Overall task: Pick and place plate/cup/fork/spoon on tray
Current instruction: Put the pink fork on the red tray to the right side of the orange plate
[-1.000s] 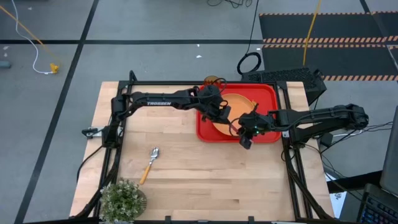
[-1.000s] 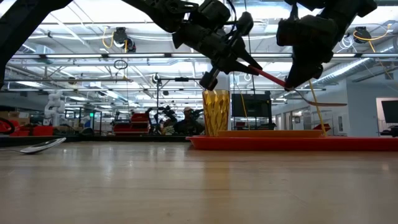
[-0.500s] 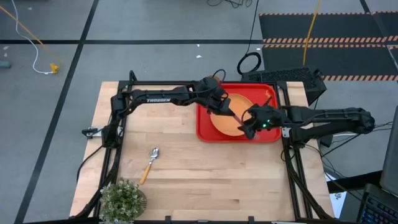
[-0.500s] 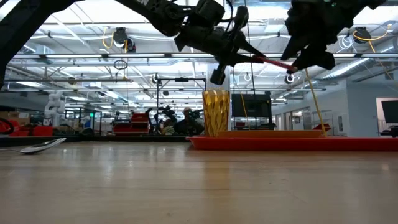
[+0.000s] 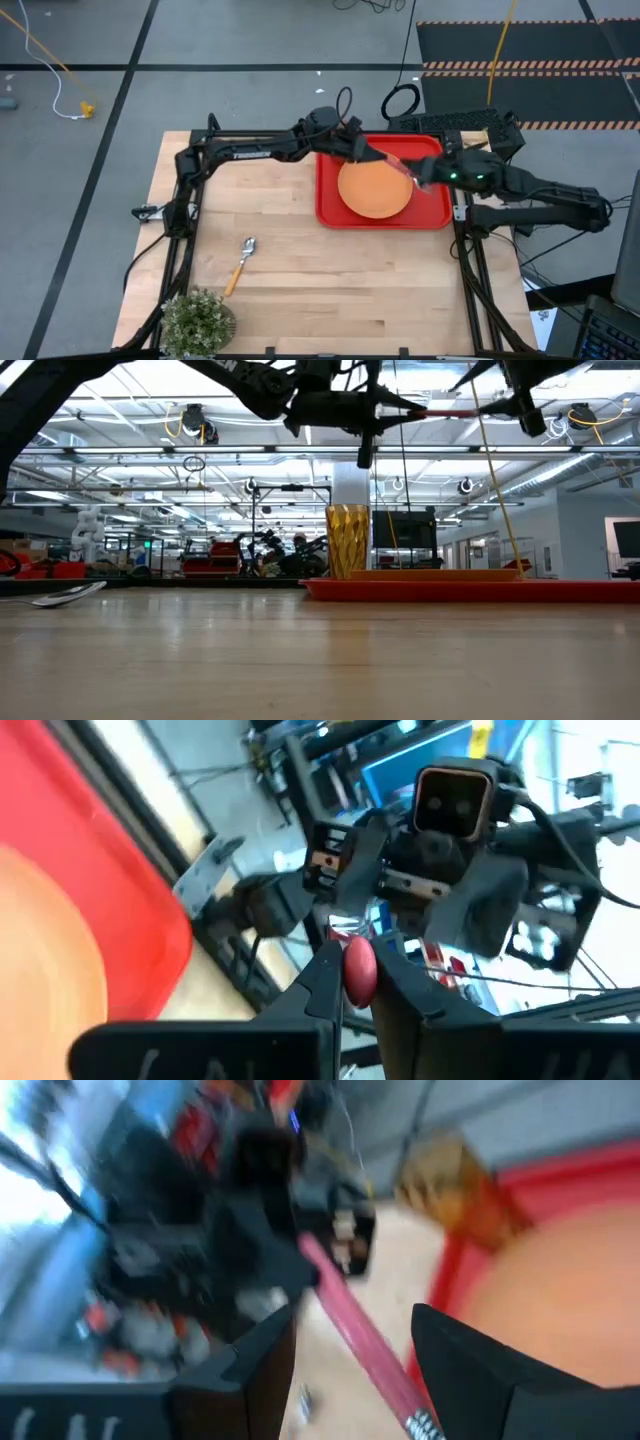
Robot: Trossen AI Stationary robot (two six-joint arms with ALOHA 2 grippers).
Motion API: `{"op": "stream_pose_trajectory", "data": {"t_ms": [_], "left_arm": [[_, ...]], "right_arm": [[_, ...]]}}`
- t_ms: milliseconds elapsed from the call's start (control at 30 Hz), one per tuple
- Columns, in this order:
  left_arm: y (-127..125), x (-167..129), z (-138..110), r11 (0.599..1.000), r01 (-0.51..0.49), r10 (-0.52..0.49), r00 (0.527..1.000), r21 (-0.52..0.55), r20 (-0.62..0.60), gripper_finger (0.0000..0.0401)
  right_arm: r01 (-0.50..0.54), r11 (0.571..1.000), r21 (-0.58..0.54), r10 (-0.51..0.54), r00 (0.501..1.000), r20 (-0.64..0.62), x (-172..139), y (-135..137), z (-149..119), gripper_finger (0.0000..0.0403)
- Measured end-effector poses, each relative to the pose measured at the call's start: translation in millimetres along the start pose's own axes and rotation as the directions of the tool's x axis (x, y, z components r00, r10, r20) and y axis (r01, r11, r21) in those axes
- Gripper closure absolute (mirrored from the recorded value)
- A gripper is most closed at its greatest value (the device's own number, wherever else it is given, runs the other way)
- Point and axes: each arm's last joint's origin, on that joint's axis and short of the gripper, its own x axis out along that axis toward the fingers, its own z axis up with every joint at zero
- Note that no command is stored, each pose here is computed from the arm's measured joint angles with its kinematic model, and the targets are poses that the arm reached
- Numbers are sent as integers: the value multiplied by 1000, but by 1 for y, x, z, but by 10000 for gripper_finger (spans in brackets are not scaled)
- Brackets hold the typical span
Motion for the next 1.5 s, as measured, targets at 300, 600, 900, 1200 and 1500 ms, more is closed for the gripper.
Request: {"op": "stream_pose_trajectory", "data": {"t_ms": [300, 600, 900, 1200, 1500], "left_arm": [[-35, -25, 17, 983, -3, -21, 992, 185, 128, 370], [-79, -61, 33, 876, -198, 12, 921, 441, 390, 370], [-123, -91, 34, 479, -496, -19, 819, 724, 574, 370], [-149, -86, 13, 48, -559, -98, 822, 828, 561, 370], [-164, -71, -18, -191, -622, -49, 779, 760, 625, 370]], "right_arm": [[-120, 992, -30, 123, 926, 357, -22, 15, 26, 211], [-207, 975, 82, 132, 834, 537, -24, 26, 36, 211], [-337, 881, 333, 112, 831, 545, -2, 31, 32, 211], [-605, 637, 478, 267, 755, 599, 43, 54, 28, 211], [-734, 440, 517, 360, 672, 647, 70, 61, 23, 211]]}}
